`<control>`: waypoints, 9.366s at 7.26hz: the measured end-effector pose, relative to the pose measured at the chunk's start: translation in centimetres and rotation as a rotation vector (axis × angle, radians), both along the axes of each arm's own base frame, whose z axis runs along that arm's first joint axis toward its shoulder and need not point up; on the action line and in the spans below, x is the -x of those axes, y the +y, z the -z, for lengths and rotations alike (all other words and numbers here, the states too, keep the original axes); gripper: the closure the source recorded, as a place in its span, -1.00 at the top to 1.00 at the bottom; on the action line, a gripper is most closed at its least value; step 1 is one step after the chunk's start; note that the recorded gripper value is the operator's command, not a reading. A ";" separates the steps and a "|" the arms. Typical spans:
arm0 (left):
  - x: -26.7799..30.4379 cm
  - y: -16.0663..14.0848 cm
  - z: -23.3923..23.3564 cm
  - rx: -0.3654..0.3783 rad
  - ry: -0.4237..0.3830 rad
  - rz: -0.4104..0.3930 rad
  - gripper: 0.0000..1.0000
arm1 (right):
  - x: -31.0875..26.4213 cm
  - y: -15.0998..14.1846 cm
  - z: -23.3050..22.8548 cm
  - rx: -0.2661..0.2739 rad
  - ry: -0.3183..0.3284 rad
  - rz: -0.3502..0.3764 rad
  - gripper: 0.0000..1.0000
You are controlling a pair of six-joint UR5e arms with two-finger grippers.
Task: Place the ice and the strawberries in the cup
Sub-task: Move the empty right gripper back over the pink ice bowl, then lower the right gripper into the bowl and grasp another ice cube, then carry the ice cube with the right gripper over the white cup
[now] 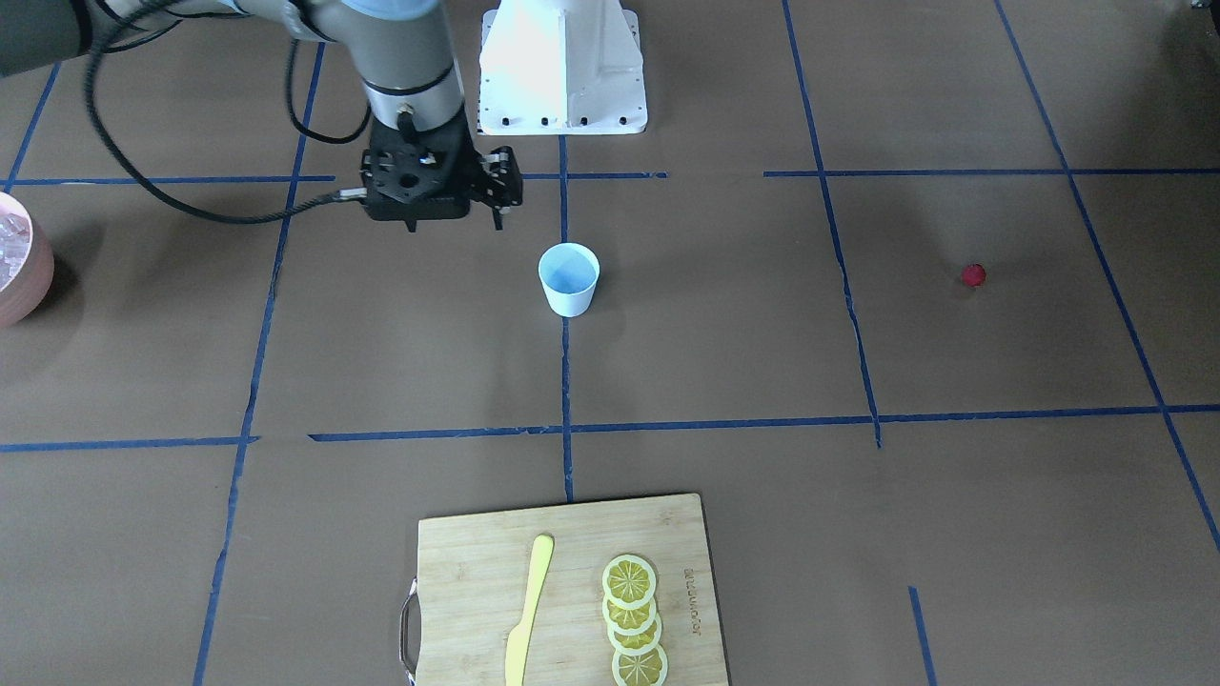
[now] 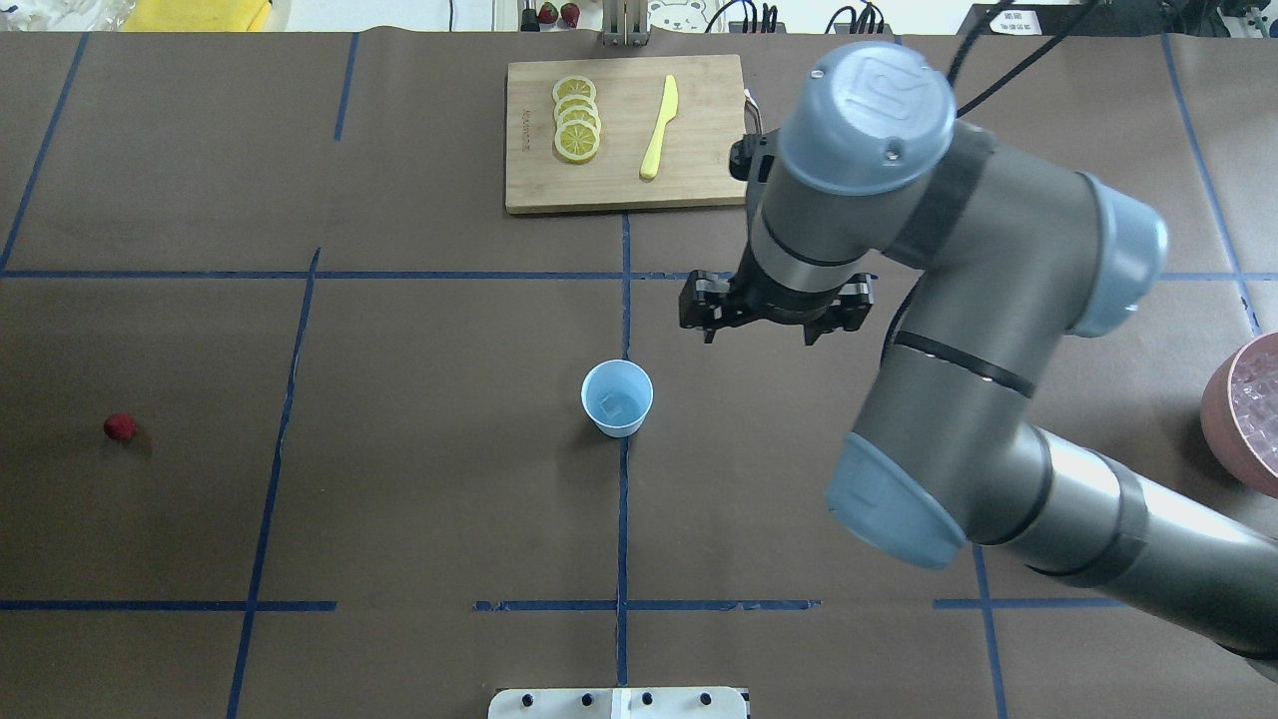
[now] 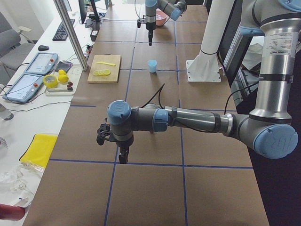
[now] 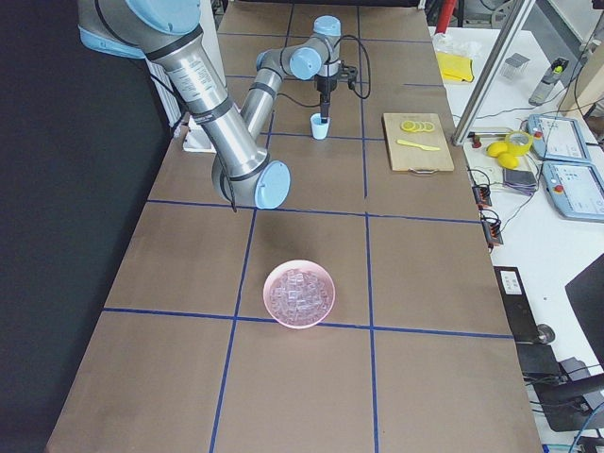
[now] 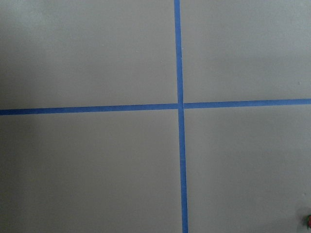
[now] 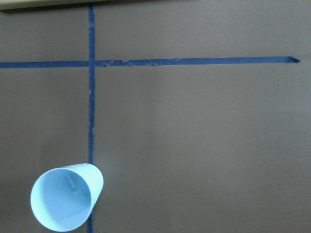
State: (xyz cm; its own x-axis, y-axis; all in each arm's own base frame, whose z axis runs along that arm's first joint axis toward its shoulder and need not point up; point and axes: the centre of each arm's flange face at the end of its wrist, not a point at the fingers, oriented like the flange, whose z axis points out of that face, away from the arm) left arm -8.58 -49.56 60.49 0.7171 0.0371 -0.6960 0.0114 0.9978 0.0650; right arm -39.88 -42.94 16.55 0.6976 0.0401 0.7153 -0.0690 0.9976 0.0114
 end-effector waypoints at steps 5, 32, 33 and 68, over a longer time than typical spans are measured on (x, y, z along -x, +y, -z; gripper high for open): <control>0.0 0.0 1.4 -0.020 -0.001 0.004 1.00 | -14.4 1.6 -12.7 0.087 0.113 -0.143 0.99; -0.2 1.3 3.9 -0.018 0.002 0.052 1.00 | -31.4 3.8 -48.9 0.044 0.130 0.209 0.34; -0.2 1.3 3.9 -0.018 0.002 0.052 1.00 | -31.4 3.9 -49.0 0.046 0.131 0.209 0.34; -0.9 1.5 3.8 -0.017 0.000 0.040 1.00 | 18.7 2.1 3.7 0.051 0.000 0.029 -0.65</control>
